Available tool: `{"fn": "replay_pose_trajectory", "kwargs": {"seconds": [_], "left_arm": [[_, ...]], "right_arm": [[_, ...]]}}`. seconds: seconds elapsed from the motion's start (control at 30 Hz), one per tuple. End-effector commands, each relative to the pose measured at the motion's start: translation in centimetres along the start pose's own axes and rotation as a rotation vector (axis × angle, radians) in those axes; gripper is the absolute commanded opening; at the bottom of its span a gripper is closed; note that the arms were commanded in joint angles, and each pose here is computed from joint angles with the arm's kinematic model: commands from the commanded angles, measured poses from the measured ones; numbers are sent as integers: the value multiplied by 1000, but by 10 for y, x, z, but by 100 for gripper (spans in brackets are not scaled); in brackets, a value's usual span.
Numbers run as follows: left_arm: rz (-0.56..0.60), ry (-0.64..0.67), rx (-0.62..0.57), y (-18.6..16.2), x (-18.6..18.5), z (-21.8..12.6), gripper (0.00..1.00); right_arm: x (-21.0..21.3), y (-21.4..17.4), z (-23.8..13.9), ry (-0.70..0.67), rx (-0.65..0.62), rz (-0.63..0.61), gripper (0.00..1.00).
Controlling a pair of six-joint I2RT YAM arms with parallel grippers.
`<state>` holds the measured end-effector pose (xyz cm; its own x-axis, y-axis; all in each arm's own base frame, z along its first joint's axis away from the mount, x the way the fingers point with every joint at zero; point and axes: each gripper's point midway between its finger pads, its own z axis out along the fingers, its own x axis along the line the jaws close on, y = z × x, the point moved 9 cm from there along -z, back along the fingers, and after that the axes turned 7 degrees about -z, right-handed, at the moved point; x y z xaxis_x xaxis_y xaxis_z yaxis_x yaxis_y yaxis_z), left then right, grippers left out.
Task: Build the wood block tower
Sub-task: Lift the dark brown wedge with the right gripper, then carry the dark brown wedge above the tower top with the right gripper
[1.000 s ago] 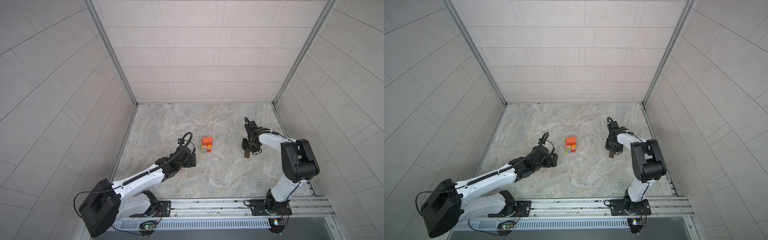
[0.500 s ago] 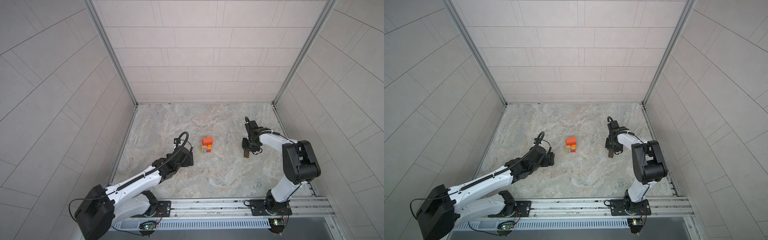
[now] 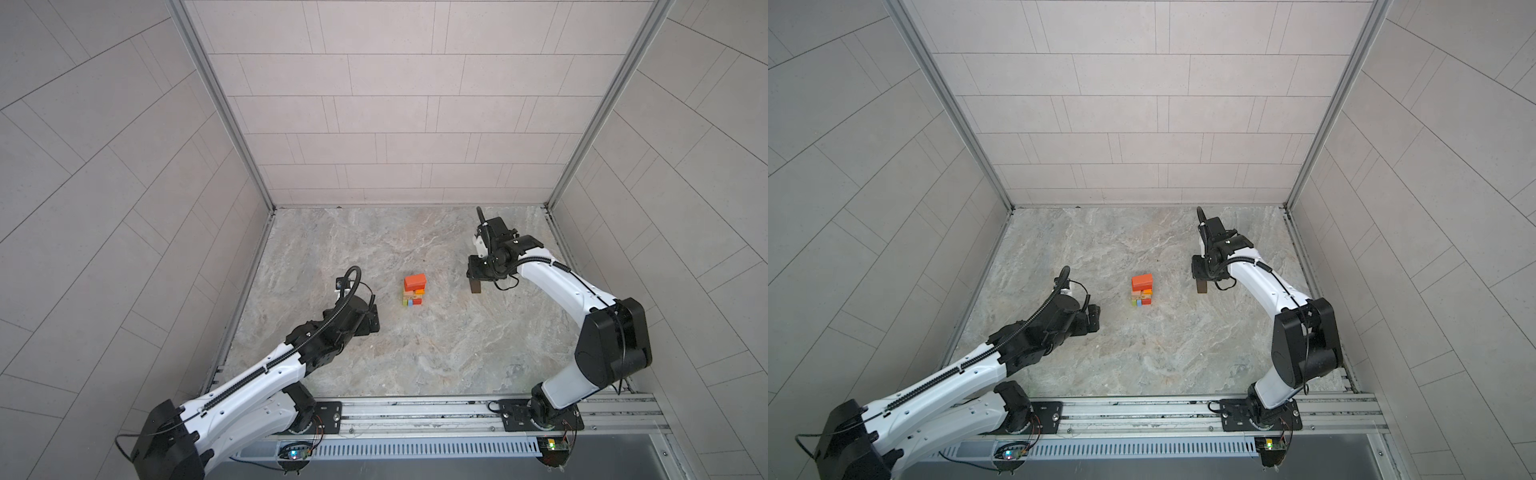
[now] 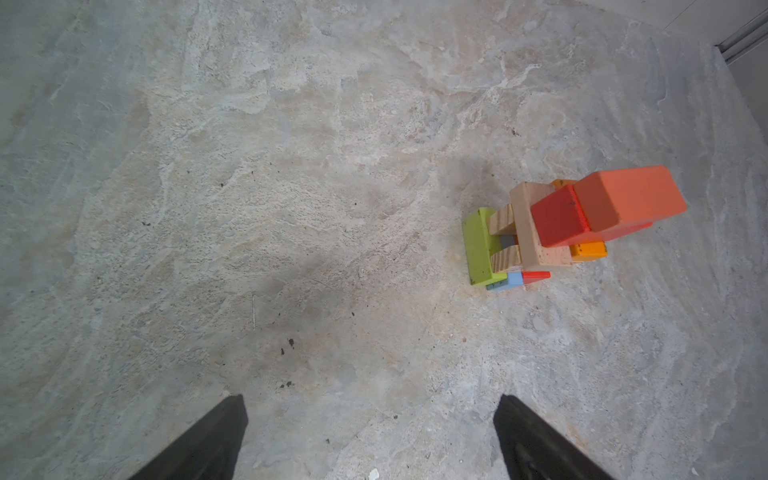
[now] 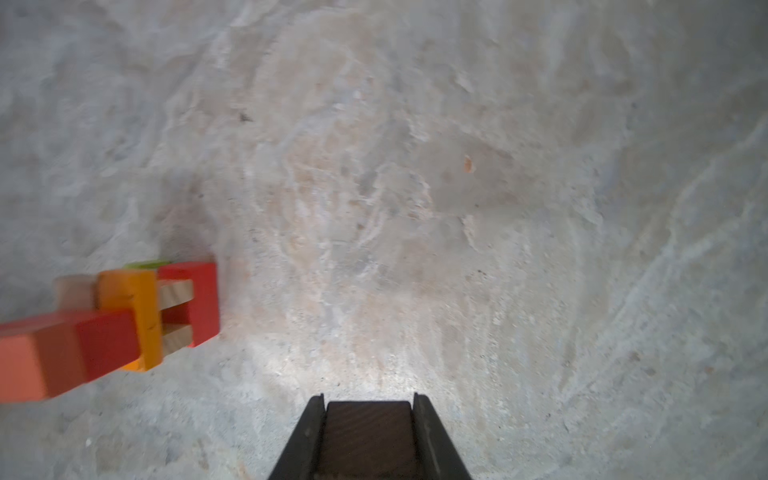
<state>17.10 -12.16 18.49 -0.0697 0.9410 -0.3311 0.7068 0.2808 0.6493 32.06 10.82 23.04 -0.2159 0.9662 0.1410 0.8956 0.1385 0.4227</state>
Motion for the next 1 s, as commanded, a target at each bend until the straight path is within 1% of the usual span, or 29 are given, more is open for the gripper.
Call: {"fn": "replay_pose_trajectory", "kwargs": {"seconds": [0.0,0.07,0.2,0.27,0.33,0.4,0.5,0.63,0.77,0.9,0.97], "left_arm": [[-20,-2,-16,7,0,-11,100],[-23,-4,-17,9,2,-16,100],[-19,-20,-6,9,3,-24,100],[-8,-18,5,9,4,-26,100],[12,-15,18,10,3,-29,100],[29,-8,28,11,4,-32,100],[46,-1,31,13,5,-37,100],[43,-27,14,16,5,-47,100],[40,-12,2,16,8,-47,100],[30,-6,-14,14,11,-46,100],[26,-2,-23,14,14,-46,100]], "right_arm": [[19,8,-25,123,-50,-182,24],[27,18,-34,179,-67,-247,24],[47,34,-49,191,-89,-428,24],[59,40,-50,172,-117,-520,24],[70,50,-49,118,-122,-624,24],[75,62,-46,104,-95,-664,23],[86,78,-45,133,-75,-728,20],[108,85,-40,172,-63,-848,20],[130,82,-27,202,-6,-953,20],[145,78,-19,273,17,-1006,20],[151,73,-15,279,31,-1036,21]]}}
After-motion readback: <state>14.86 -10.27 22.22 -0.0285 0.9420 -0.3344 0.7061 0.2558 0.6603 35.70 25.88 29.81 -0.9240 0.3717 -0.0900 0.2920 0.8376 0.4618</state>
